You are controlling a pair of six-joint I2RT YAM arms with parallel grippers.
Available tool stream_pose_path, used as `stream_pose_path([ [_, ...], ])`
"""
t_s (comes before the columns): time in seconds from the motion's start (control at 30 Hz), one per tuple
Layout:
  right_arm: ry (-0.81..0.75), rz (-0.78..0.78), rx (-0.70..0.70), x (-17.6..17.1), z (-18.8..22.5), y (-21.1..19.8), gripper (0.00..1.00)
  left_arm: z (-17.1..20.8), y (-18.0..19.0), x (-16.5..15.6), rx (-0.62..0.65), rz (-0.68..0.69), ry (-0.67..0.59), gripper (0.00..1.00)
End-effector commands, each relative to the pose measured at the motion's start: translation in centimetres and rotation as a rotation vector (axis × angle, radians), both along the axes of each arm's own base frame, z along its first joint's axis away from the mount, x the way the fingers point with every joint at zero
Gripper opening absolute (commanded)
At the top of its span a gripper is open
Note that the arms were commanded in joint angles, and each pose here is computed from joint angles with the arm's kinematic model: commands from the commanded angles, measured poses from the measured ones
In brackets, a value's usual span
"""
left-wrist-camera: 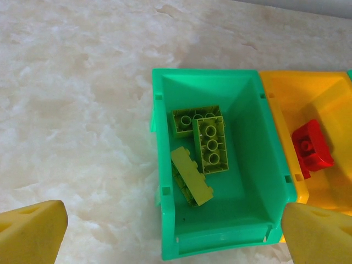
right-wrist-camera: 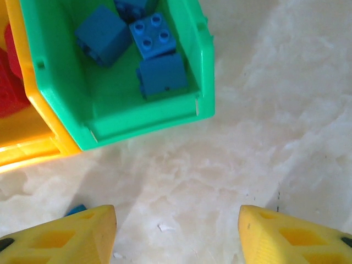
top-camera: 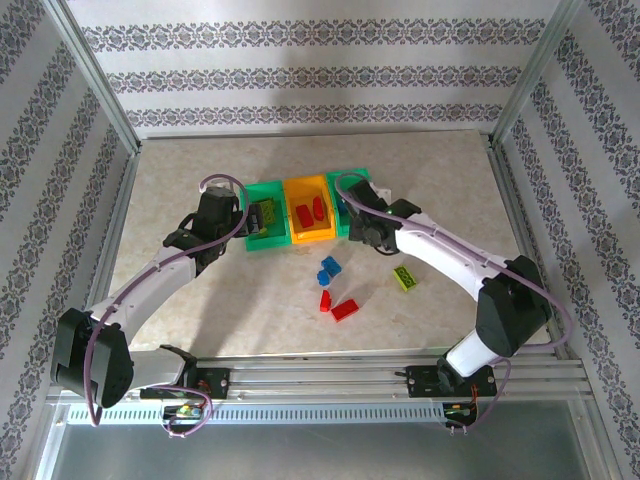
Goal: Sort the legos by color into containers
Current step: Pick up the lego from the center of the table.
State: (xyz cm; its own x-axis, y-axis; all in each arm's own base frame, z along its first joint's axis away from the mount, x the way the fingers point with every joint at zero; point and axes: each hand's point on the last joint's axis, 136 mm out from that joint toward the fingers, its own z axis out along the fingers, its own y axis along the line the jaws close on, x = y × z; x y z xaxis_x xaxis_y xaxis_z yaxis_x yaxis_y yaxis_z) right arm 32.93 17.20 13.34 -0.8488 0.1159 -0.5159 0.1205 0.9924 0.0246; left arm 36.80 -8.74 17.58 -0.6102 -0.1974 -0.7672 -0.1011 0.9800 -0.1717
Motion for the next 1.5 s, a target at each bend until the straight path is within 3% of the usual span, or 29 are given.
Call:
stream_pose_path([
  [0.0,0.049,0.002,0.001,-2.0,-1.3,0.5,0.6,0.0,-0.4,-0.5,-0.029,-0.006,0.005,1.0],
  [0.5,0.243,0.143,-0.002,-5.1,-7.7,7.1,0.56,-0.9,-0.6,-0.6,-0.051,0.0,0.028,1.0],
  [0.83,0.227,0.163,0.02,-2.9,-8.3,9.6,0.68,-1.2,-0.6,-0.6,-0.052,0.003,0.035,0.99],
  [1.2,0.288,0.109,-0.016,-2.4,-11.0,8.3,0.72,-1.4,-0.6,-0.7,-0.052,0.004,0.04,1.0],
  [1.47,0.316,0.029,-0.018,-3.3,-11.9,5.8,0.67,-1.4,-0.8,-0.5,-0.06,-0.002,0.041,1.0],
])
